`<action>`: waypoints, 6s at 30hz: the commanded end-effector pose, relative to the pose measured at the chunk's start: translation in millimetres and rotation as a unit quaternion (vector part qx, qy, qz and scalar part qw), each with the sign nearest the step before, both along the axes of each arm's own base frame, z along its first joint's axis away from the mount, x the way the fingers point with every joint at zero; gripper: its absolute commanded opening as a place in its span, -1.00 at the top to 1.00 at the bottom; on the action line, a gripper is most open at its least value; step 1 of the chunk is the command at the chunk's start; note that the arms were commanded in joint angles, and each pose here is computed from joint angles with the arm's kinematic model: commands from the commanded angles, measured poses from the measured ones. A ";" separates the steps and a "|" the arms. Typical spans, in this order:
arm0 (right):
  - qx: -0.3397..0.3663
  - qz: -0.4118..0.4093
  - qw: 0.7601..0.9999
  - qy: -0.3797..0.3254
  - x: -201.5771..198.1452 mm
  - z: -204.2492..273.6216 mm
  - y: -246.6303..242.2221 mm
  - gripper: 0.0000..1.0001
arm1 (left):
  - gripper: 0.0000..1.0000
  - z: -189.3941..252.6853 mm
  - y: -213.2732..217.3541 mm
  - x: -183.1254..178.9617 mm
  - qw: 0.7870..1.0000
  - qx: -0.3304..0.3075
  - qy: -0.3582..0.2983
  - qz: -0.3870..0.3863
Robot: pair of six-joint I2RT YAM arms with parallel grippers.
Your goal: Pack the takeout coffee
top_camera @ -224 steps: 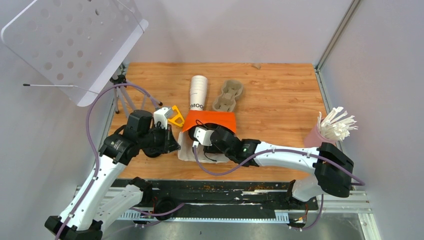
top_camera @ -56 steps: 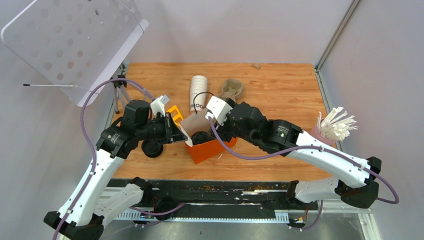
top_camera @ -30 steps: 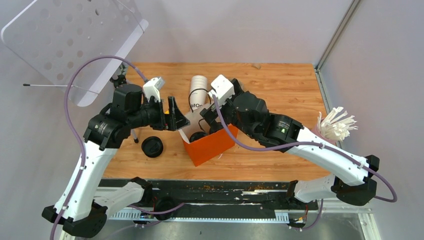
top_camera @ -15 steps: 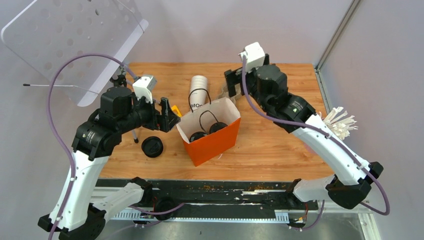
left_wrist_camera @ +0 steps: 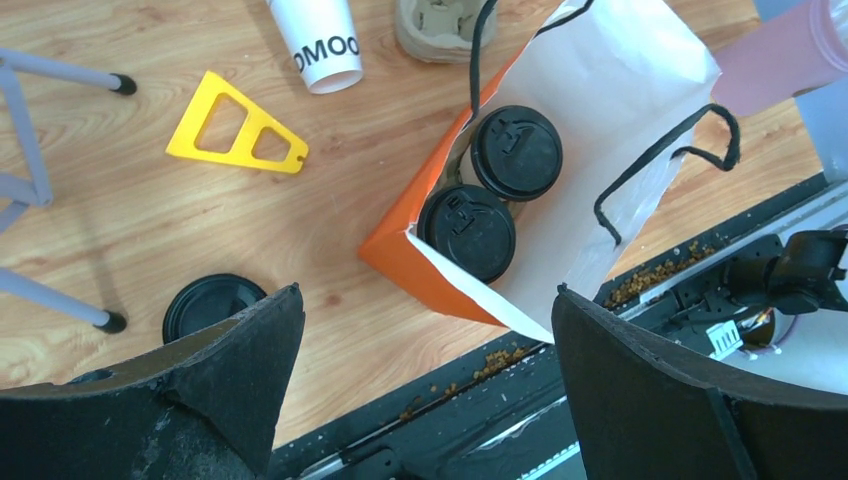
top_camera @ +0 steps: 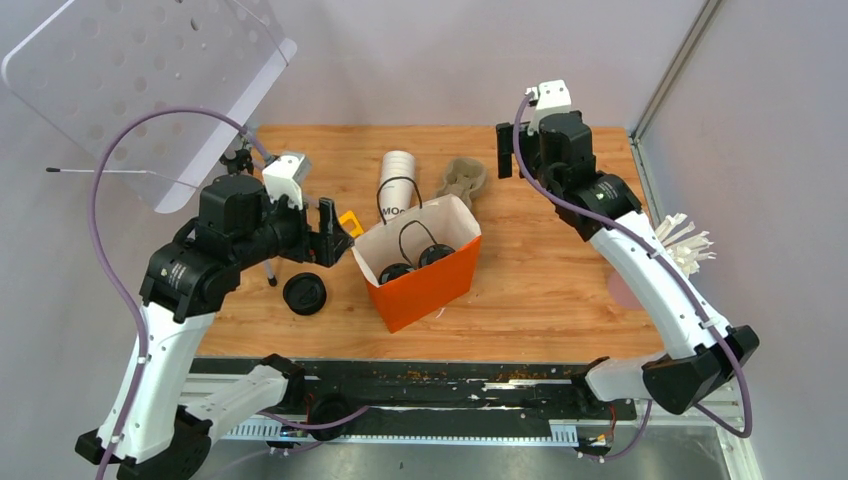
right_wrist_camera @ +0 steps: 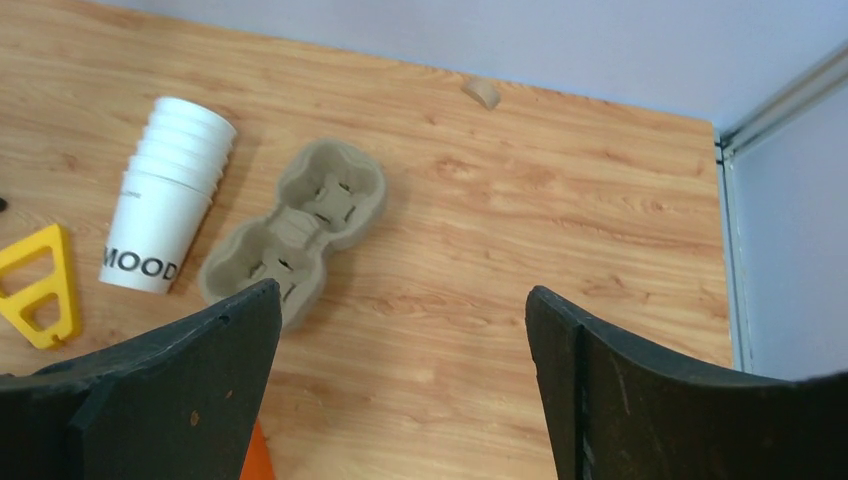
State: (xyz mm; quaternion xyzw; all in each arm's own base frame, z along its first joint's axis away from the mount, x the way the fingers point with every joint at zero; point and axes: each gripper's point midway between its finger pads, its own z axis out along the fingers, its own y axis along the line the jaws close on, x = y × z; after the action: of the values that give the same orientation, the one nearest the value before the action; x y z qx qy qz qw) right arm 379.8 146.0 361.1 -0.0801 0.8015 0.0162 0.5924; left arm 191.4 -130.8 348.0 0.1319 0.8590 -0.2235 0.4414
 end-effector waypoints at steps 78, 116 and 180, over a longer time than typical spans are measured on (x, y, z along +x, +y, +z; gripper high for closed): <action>-0.194 -0.331 0.906 0.181 -175.9 -32.3 -236.9 1.00 | -1.00 8.9 -11.0 -58.6 0.992 -0.054 -0.044 -0.103; -0.156 -0.350 0.923 -0.029 -196.4 156.4 -250.2 1.00 | -1.00 7.6 -1.5 -48.7 0.996 -0.052 -0.041 -0.054; 0.284 0.188 0.940 -0.013 -148.9 181.5 72.5 1.00 | -1.00 11.3 -5.4 -35.8 0.997 -0.047 -0.037 -0.047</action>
State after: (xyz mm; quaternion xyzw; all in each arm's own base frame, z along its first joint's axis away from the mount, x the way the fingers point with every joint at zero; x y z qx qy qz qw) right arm 239.7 219.5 528.1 -0.0726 0.7414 0.3276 0.5812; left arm 154.5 -135.9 347.8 0.1512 0.8349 -0.2777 0.4505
